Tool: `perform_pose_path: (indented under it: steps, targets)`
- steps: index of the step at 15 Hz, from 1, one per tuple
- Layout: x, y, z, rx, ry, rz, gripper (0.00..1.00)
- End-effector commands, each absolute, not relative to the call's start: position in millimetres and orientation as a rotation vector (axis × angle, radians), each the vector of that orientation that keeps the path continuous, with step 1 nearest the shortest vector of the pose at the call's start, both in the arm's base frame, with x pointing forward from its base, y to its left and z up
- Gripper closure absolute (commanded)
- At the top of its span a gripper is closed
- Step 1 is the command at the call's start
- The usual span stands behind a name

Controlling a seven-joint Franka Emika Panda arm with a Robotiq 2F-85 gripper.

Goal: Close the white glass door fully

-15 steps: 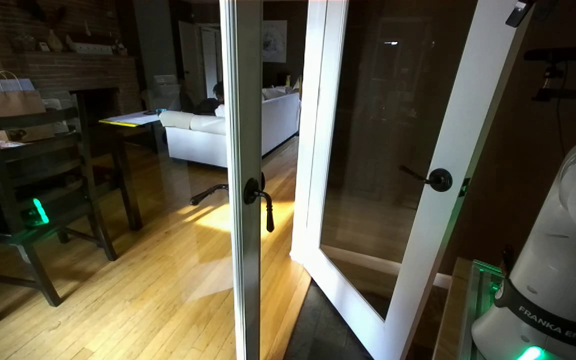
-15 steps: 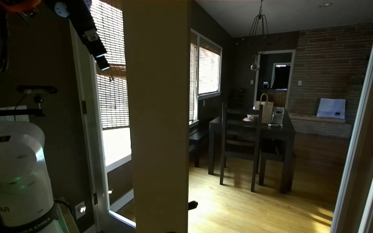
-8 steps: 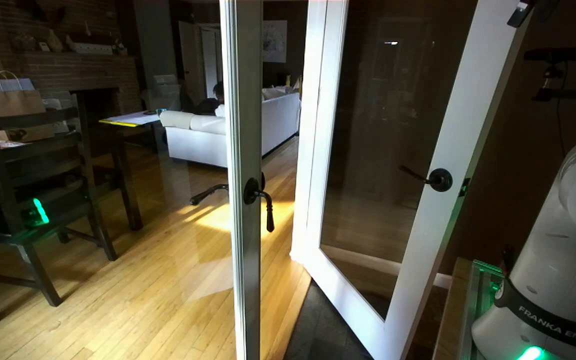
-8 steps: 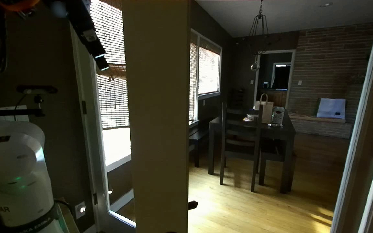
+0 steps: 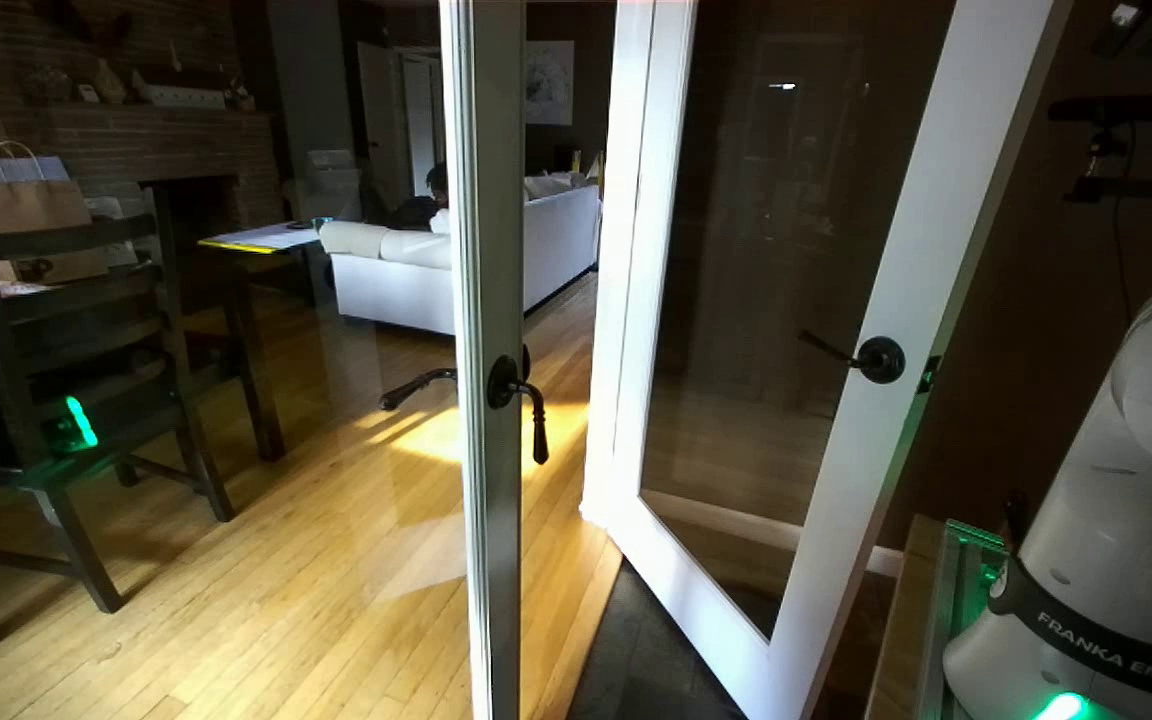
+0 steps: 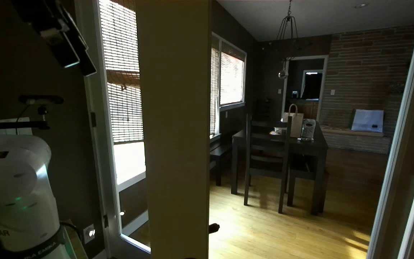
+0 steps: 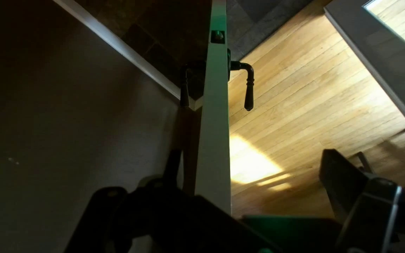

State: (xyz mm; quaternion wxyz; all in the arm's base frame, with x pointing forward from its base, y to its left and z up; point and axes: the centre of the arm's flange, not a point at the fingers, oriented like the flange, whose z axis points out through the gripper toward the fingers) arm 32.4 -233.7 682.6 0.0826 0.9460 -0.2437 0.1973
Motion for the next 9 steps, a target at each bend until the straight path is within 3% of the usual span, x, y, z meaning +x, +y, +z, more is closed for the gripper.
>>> perform_pose_path:
  steps: [1, 9]
  targets:
    - [16, -257, 683, 2.815, -0.629, 0.698, 0.0]
    - [25, -274, 690, 2.693, -0.587, 0.926, 0.0]
